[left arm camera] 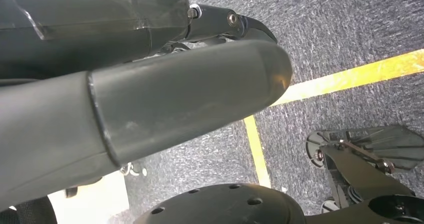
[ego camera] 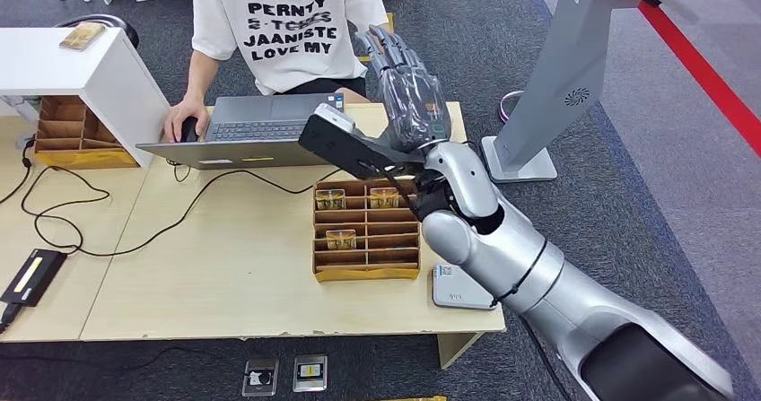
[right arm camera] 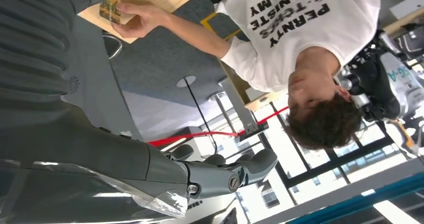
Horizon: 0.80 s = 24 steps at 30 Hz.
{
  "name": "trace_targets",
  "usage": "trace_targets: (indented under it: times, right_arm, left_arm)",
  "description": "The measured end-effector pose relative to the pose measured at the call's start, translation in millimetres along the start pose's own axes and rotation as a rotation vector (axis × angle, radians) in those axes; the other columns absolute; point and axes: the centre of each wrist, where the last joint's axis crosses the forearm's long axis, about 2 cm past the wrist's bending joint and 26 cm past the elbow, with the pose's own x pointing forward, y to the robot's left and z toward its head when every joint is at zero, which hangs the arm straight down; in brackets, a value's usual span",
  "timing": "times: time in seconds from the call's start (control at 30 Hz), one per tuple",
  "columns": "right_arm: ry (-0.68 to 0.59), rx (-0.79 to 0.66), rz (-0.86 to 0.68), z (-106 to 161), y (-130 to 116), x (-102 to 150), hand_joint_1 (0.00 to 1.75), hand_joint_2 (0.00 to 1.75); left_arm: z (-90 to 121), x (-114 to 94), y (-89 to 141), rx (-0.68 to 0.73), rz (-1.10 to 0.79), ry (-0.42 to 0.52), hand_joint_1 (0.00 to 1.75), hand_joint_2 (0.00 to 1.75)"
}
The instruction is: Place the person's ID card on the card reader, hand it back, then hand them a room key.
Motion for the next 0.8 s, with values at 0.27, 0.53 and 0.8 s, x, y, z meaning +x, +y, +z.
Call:
trace_targets:
  times: [0.27,0.53,0.8]
  right_arm:
    - [-0.023,-0.043,-0.043,29.7,-1.6,1.3,0.00,1.75]
    - [-0.029,-0.038,-0.048,63.8,2.9,-3.6,0.12,1.75]
    - [0.008,0.002,-0.042,96.2,11.3,-9.8,0.24,1.75]
  left_arm:
    - [-0.2,-1.4,0.0,0.009,0.028,0.011,0.00,0.00]
    - [-0.4,-2.5,-0.1,0.013,0.041,0.020,0.00,0.00]
    - [-0.4,-3.4,-0.6,0.020,0.099,0.044,0.00,0.00]
